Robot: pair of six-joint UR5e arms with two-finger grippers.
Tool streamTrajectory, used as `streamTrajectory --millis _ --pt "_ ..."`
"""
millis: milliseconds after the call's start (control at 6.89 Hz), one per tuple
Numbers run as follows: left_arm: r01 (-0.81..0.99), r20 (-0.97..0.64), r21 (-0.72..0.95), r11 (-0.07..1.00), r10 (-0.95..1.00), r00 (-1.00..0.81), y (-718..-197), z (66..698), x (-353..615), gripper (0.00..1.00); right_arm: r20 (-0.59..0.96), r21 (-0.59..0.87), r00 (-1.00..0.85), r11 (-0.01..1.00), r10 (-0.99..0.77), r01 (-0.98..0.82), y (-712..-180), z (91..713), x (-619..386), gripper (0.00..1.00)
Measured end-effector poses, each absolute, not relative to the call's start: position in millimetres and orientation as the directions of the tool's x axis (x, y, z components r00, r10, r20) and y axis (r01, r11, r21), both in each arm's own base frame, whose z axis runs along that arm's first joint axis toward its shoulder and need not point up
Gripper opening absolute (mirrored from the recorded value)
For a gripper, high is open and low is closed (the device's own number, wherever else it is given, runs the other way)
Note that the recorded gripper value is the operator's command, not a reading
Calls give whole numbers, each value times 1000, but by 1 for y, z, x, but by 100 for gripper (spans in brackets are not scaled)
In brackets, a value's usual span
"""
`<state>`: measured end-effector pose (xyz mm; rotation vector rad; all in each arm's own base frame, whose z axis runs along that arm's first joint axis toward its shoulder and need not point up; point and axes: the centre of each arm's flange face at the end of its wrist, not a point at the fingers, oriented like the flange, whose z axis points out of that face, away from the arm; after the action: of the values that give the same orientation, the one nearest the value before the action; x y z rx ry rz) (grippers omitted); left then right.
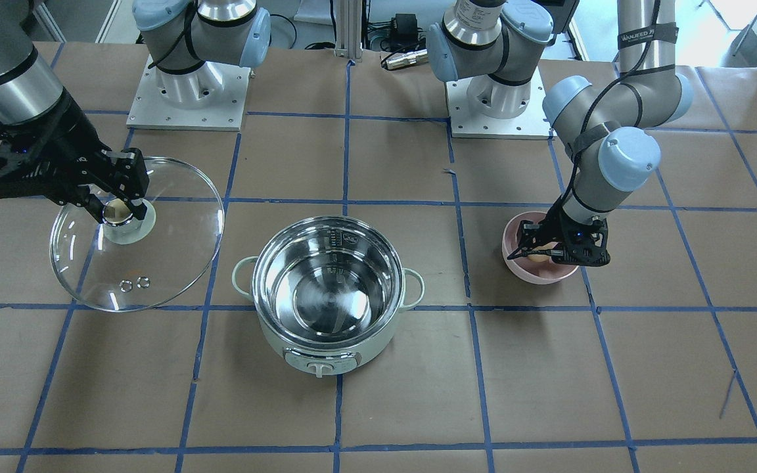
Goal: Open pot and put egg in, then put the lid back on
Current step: 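Close the left gripper on the beige egg, then lift the egg and carry it with the left gripper over the pot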
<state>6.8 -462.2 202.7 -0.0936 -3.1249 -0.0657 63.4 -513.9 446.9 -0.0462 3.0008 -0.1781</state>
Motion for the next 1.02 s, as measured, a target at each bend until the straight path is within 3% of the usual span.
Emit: streamTrajectory --millis 580,1015 --pt "68 -1 12 998 68 -998 -460 224 3 0 -134 -119 -990 993 -38 -22 -514 446 64 50" --pt "67 -4 3 998 67 -998 -492 309 -45 0 -135 -119 -990 993 -38 -22 -514 446 64 50"
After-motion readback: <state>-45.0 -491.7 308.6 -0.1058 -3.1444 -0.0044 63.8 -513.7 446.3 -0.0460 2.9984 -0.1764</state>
